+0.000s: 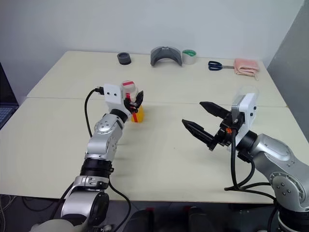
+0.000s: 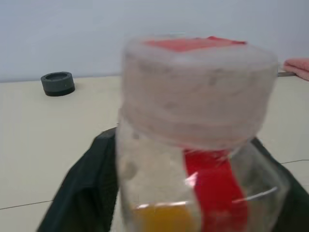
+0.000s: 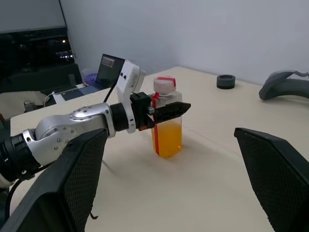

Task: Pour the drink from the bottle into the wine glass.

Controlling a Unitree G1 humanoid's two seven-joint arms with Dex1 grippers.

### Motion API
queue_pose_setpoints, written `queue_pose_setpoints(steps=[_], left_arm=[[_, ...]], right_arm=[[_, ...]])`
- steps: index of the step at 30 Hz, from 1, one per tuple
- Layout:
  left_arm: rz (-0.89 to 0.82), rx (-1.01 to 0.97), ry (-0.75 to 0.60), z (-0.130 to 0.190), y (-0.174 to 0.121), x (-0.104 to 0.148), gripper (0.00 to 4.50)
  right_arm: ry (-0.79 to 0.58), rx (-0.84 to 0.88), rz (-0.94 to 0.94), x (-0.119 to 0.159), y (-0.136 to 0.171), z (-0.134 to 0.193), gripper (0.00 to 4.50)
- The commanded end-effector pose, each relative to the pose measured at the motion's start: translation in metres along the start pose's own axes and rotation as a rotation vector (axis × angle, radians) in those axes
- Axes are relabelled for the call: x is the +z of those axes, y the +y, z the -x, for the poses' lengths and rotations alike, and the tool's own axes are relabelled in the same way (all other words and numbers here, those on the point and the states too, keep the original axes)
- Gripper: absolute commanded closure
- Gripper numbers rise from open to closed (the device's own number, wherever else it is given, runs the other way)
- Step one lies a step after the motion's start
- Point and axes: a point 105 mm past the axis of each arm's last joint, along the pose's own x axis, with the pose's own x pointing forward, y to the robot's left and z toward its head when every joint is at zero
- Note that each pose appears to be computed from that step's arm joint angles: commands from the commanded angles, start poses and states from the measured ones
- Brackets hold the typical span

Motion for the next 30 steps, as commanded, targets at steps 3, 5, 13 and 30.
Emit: queue_pose_setpoints(steps=[3,5,13,30], left_arm=[[-0.008,0.012,-0.066,0.001,0.002,0.016,2.68],[-0.011,0.016,-0.062,0.003,0.004,0.016,2.68],[0.016,-0.423,-0.052,0.000,-0.050,0.044,2.68],[-0.069,-1.182,-0.080,0.025,-0.114,0.101,2.68]], right_arm=[[-0.026,0.016,0.032,0.011,0.004,-0.001,0.00],[-0.026,0.019,0.033,0.012,0.004,-0.002,0.00],[0.043,-0.001,0.084,0.014,-0.010,-0.036,0.00],[-0.037,-0.004,-0.006,0.057,-0.020,-0.082,0.00]])
